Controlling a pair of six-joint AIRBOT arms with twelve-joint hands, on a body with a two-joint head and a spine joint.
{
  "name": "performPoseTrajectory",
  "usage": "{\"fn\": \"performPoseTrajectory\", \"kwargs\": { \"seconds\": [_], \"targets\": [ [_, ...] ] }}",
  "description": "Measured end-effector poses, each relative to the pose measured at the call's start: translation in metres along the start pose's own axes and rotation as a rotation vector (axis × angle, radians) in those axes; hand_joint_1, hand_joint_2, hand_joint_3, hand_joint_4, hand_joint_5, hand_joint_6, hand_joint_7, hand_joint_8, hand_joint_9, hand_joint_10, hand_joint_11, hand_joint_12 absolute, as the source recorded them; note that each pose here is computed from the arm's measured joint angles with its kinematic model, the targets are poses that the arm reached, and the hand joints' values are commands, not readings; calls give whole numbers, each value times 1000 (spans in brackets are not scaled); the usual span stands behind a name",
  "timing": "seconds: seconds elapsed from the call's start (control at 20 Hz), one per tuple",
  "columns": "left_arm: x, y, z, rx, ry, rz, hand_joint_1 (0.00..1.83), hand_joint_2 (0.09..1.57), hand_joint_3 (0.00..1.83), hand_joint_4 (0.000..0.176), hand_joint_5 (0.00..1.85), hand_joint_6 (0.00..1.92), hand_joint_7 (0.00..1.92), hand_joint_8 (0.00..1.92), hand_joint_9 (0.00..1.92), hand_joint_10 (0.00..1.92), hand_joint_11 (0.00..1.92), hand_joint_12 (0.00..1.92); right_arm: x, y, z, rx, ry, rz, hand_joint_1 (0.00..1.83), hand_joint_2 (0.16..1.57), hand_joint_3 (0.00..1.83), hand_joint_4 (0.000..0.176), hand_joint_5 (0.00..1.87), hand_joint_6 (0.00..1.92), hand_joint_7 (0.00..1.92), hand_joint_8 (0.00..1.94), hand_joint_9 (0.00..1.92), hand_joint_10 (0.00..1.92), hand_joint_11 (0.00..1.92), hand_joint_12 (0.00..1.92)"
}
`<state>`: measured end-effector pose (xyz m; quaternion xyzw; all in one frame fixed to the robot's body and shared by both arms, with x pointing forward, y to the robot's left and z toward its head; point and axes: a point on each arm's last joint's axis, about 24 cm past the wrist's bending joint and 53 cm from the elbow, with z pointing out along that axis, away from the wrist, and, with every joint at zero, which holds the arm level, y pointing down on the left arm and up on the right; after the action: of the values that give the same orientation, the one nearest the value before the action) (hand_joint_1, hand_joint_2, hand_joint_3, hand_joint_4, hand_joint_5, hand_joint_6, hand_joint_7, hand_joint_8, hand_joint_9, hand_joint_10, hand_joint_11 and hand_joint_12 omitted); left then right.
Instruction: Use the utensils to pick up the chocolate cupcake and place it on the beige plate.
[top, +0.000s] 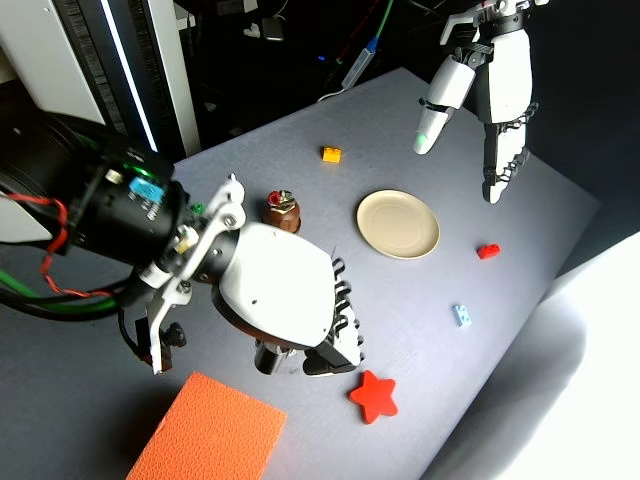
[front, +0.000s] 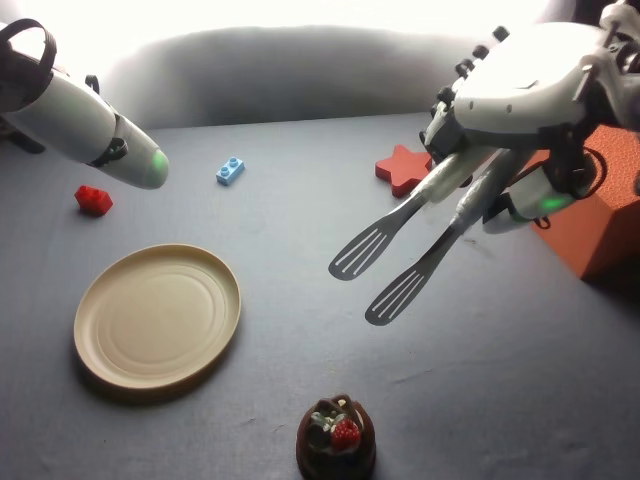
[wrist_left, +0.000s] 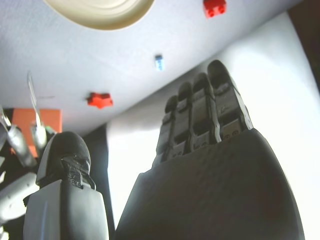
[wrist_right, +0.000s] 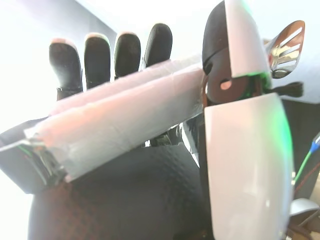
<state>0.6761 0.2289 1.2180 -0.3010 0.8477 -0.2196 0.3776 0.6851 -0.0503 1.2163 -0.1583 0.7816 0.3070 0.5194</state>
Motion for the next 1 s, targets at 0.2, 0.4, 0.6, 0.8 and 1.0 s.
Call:
{"fn": "performPoseTrajectory", "kwargs": {
  "seconds": [0.2,0.4,0.6,0.8,1.0],
  "targets": [
    [0,0,0,0,0,0,378,1091,0,0,62,0,90,2,84,2,0,334,-5,21,-18,-37,-16,-28,1012,1205,2,0,790,1287,552,1386,482,1574,456,1801],
    [0,0,0,0,0,-1,377,1085,0,0,68,2,92,3,76,4,0,311,-1,45,-30,-82,-14,-51,1009,1207,4,0,766,1306,527,1395,479,1572,458,1774],
    [0,0,0,0,0,0,340,1089,0,0,45,0,96,0,98,3,0,397,10,64,-33,-116,4,-77,1022,1183,1,0,811,1240,544,1368,459,1546,422,1769],
    [0,0,0,-1,-1,-1,361,1083,0,0,53,4,94,4,87,3,0,351,28,70,-32,-130,40,-97,1020,1186,1,7,821,1241,568,1363,498,1540,481,1738],
    [0,0,0,0,0,-1,336,1092,2,0,35,0,80,0,77,0,0,345,38,77,-31,-146,56,-113,1038,1188,0,0,820,1239,576,1328,488,1521,446,1763]
  ]
}}
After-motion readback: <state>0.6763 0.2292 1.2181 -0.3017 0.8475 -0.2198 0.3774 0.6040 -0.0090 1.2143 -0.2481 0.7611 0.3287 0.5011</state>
